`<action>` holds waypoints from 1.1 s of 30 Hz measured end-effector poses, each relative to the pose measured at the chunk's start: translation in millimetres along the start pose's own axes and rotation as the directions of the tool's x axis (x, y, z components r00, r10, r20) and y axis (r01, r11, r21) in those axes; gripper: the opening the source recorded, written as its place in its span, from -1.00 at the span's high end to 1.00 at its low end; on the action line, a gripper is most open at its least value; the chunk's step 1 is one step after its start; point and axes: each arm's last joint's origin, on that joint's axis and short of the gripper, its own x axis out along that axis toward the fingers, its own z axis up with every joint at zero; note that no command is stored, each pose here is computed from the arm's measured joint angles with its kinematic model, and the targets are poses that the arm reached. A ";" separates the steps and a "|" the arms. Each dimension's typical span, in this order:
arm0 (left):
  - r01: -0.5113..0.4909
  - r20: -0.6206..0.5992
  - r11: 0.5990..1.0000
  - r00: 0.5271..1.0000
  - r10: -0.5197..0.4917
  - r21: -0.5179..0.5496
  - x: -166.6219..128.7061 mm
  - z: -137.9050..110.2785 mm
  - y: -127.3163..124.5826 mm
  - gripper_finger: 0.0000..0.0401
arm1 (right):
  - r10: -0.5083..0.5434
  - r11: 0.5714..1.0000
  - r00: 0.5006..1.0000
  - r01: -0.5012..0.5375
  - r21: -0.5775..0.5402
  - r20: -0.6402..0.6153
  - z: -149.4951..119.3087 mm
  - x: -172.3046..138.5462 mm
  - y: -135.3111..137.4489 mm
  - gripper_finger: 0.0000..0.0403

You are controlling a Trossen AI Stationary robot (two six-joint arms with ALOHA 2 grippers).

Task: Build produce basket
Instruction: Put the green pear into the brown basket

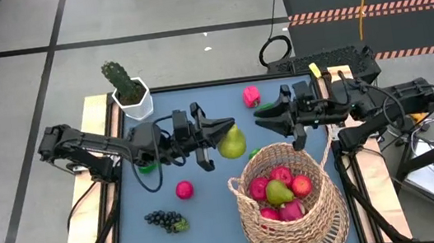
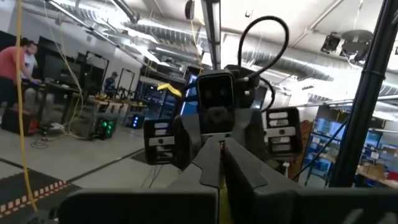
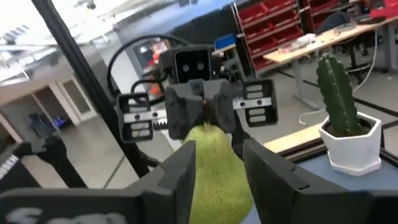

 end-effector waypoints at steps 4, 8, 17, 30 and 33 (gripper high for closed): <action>-0.002 0.008 1.000 1.000 0.002 -0.002 0.1 1.5 1.1 0.96 | 0.024 1.000 0.999 -0.024 -0.002 -0.038 -2.3 4.0 1.1 0.17; -0.003 0.010 1.000 1.000 0.003 -0.001 0.2 1.7 1.4 0.94 | 0.055 0.997 0.997 -0.051 0.065 -0.058 -4.6 8.0 1.2 -0.10; -0.003 -0.014 0.999 1.000 0.004 0.032 2.0 -4.8 1.7 0.94 | 0.093 0.989 0.988 -0.078 0.127 -0.123 -14.6 22.5 -1.4 -0.74; -0.001 -0.028 0.998 1.000 0.003 0.059 1.9 -5.7 1.8 0.91 | 0.006 0.996 0.996 0.002 0.086 -0.086 -13.5 26.4 -7.8 -0.76; 0.004 -0.028 0.998 1.000 -0.002 0.060 1.9 -5.7 1.6 0.94 | 0.011 0.998 0.996 -0.005 0.058 -0.087 -13.6 26.2 -7.3 -0.76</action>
